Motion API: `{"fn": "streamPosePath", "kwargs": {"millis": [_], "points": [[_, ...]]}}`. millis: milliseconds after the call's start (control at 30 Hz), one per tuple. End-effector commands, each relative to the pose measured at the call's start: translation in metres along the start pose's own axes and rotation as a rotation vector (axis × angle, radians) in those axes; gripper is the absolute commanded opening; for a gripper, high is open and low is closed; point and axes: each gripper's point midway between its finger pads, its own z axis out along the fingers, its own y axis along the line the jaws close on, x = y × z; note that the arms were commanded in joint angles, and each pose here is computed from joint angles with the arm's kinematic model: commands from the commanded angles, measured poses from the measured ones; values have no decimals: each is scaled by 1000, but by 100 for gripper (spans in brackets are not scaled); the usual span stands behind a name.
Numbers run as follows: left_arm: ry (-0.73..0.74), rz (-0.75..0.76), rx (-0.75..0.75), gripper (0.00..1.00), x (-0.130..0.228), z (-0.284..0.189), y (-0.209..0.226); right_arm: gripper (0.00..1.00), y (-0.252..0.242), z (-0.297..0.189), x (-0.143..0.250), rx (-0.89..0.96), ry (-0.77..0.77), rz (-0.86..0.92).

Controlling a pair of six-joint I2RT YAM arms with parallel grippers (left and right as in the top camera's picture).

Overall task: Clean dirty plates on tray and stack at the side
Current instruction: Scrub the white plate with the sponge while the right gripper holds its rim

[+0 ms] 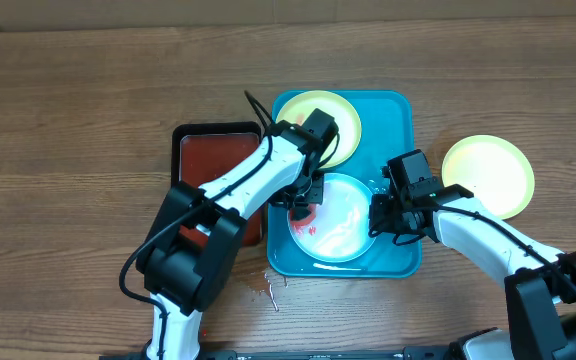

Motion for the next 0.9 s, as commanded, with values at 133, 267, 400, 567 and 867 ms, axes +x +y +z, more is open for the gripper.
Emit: {"fn": "streamPosePath", "kwargs": {"millis": [133, 267, 400, 567, 867], "points": [[10, 115, 204, 4, -5, -2, -38, 4, -10, 11, 16, 48, 57, 9], [56, 151, 402, 3, 2, 1, -80, 4, -11, 11, 16, 48, 57, 9], [179, 163, 509, 4, 25, 13, -102, 4, -11, 11, 17, 50, 61, 10], [245, 141, 469, 4, 38, 15, -92, 4, -11, 11, 17, 50, 60, 10], [314, 141, 207, 4, 57, 23, -39, 4, -11, 11, 16, 49, 60, 9]]}}
